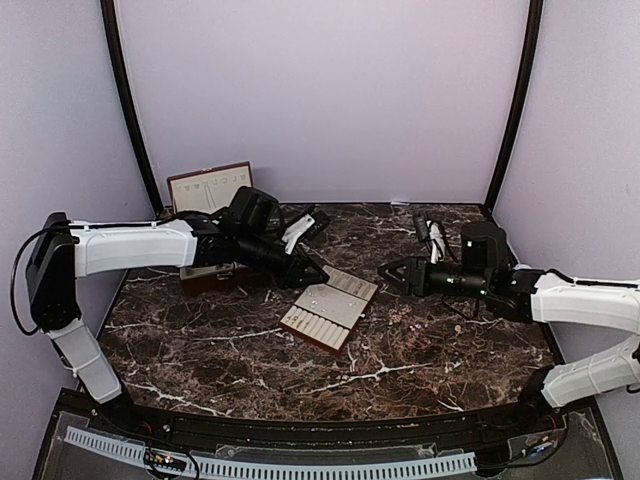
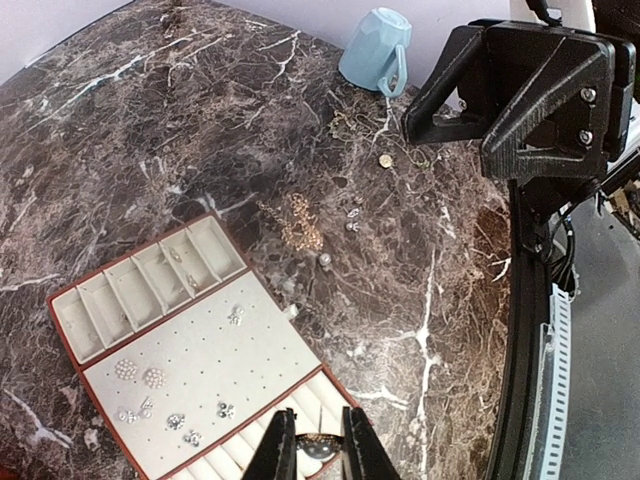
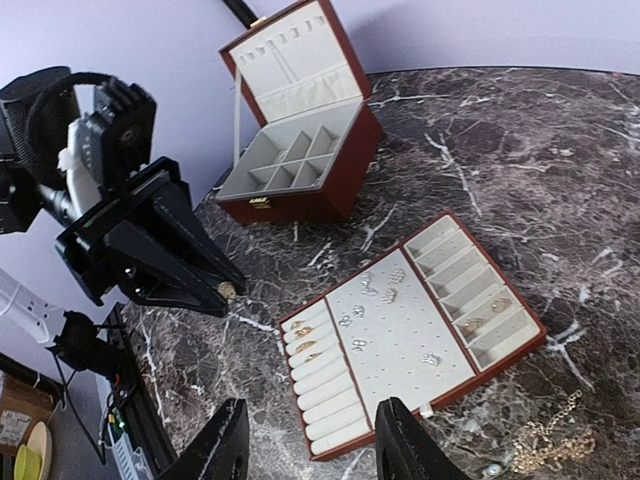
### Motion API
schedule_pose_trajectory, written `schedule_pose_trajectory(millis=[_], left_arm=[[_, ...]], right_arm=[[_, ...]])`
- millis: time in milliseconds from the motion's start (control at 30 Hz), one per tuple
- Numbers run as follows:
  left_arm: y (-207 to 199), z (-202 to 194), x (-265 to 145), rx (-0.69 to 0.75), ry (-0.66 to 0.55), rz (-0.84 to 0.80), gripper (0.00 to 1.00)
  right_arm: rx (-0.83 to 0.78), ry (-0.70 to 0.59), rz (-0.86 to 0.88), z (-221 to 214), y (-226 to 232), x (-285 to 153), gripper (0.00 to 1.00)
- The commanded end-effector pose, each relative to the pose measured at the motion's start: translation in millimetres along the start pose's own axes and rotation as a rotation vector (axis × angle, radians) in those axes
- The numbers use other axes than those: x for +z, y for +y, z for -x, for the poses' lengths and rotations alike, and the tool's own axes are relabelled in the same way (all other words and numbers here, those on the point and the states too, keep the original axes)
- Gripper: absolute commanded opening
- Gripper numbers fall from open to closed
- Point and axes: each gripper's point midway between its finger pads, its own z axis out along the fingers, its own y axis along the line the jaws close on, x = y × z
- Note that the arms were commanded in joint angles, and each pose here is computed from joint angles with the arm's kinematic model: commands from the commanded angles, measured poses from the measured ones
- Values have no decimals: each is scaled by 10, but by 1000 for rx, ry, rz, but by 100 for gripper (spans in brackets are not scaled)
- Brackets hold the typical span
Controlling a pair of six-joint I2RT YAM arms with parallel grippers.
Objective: Organize the mixed jewelry
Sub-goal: Insert the earring into the earring holder.
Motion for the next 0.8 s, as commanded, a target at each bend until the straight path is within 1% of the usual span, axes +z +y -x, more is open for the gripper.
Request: schedule_pose_trajectory(millis=[0,33,67,100,133,167,300,367,500,667,700,733,767], left_arm=[[123,-169,2,58,115,84,9],[126,-117,0,64,112,90,9],[158,-171,24,51,138,99,9],[158,-116,23,43,137,102,9],[170,-187,48,21,170,100,9],[153,-165,54,14,173,95,9],[197,-356,80,0,258,108,9],[244,-439,81,2,305,130,9],[273,-487,104,6,364,167,9],[222,-451,181,6,407,142,9],[252,-506,224,0,433,143,9],[248,-451,212,5,442,143,9],[282,-518,262,-5,473,141,9]], right_arm=[[38,-67,-92,90,-221,-98,44],[53,-76,-118,109,-269,-118,44],[65,-90,-145,142,-313,-145,44],[73,-103,-166,170,-349,-167,44],[81,-119,-183,200,-372,-192,44],[89,-138,-197,229,-391,-219,44],[123,-214,-216,307,-431,-313,44],[122,-222,-214,288,-436,-336,45],[90,-170,-220,195,-459,-289,45],[51,-101,-208,97,-460,-183,45],[45,-91,-203,80,-456,-173,45],[41,-82,-198,65,-448,-164,45],[36,-73,-192,50,-439,-159,45]])
